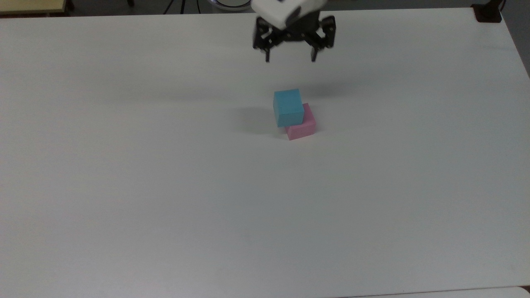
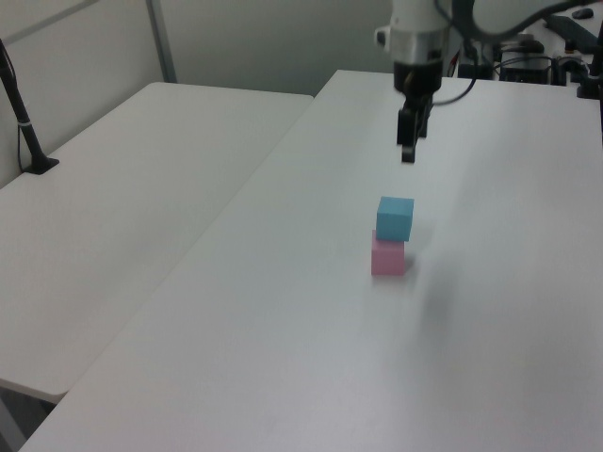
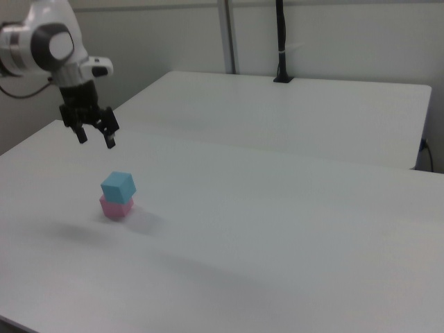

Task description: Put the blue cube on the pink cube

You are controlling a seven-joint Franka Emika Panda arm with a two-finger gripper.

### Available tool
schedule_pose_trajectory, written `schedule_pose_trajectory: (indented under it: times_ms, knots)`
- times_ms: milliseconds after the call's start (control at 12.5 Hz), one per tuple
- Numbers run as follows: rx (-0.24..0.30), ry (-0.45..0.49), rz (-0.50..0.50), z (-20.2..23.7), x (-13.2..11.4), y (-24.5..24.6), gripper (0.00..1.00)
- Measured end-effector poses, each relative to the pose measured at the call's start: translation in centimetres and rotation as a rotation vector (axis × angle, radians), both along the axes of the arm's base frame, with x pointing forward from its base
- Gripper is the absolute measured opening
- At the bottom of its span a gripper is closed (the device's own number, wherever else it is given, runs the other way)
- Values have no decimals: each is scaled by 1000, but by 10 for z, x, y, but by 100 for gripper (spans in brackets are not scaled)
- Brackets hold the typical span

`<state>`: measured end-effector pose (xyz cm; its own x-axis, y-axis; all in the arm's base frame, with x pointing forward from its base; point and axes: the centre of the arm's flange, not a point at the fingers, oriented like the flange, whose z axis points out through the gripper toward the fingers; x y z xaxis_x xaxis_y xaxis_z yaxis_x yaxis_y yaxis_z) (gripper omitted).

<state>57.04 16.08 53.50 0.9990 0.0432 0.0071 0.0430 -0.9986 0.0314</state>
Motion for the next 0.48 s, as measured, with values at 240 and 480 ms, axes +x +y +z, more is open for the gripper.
schedule_pose_trajectory:
  times_ms: [240,480]
  knots:
    - [-26,-4,-105,57,-22,-58,100]
    - [-25,-36,-122,92,-36,-111,100]
